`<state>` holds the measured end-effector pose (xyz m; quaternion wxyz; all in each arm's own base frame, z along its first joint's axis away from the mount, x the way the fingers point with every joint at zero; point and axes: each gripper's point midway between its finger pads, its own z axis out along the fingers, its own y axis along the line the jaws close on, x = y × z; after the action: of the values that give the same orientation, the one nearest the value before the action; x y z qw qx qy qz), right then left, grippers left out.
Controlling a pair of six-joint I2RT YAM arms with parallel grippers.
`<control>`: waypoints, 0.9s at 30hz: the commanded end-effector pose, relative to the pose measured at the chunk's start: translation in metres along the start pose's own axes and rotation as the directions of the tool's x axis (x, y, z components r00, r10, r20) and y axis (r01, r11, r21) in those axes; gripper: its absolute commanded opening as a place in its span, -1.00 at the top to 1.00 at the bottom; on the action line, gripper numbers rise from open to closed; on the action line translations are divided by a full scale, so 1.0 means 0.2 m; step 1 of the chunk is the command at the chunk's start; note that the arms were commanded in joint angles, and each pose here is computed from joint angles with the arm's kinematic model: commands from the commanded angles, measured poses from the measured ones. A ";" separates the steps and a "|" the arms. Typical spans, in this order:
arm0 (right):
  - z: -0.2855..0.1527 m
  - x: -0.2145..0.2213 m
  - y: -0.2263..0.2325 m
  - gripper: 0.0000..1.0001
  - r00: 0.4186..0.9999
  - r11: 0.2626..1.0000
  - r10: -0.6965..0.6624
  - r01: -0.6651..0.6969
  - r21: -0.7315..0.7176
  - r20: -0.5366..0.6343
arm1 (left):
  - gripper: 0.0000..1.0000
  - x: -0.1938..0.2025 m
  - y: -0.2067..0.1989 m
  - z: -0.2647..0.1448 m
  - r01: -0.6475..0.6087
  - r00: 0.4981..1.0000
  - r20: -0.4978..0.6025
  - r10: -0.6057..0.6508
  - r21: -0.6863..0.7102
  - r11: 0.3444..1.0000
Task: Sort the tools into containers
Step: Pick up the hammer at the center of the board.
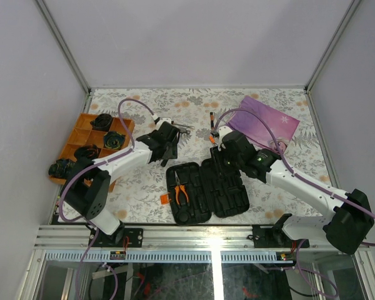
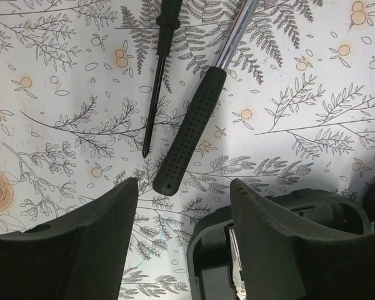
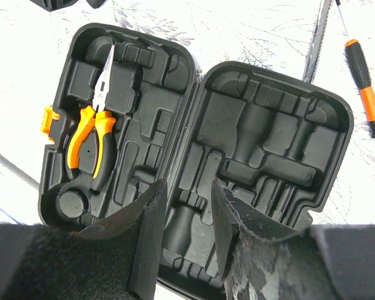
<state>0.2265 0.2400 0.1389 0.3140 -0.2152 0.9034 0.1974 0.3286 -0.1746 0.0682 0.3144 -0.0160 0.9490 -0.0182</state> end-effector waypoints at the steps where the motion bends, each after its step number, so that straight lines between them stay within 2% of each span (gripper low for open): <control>1: 0.01 -0.05 0.01 0.18 0.999 1.000 0.010 -0.009 -0.017 0.031 | -0.19 -0.07 0.01 -0.05 -0.009 0.999 0.049 0.011 -0.029 1.000; 8: 0.02 -0.05 0.02 0.18 1.000 1.000 0.016 -0.015 -0.025 0.027 | -0.15 -0.12 -0.04 -0.07 -0.031 0.994 0.104 0.026 0.047 0.998; 15: 0.02 -0.04 0.02 0.18 1.000 1.000 0.015 -0.014 -0.021 0.023 | 0.15 -0.08 -0.07 0.04 -0.043 0.998 0.039 0.040 0.086 0.995; 20: 0.02 -0.03 0.02 0.19 1.000 1.000 0.011 -0.010 -0.018 0.018 | 0.17 -0.06 -0.08 0.11 -0.048 0.999 0.014 0.047 0.110 0.993; 27: 0.02 -0.03 0.01 0.19 1.000 1.000 0.008 -0.008 -0.017 0.015 | 0.16 -0.04 -0.05 0.21 -0.070 0.997 -0.009 0.071 0.055 0.996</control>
<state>0.2276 0.2415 0.1348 0.3092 -0.2127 0.9059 0.1964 0.3391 -0.1790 0.0352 0.2855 0.0196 0.9577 -0.0314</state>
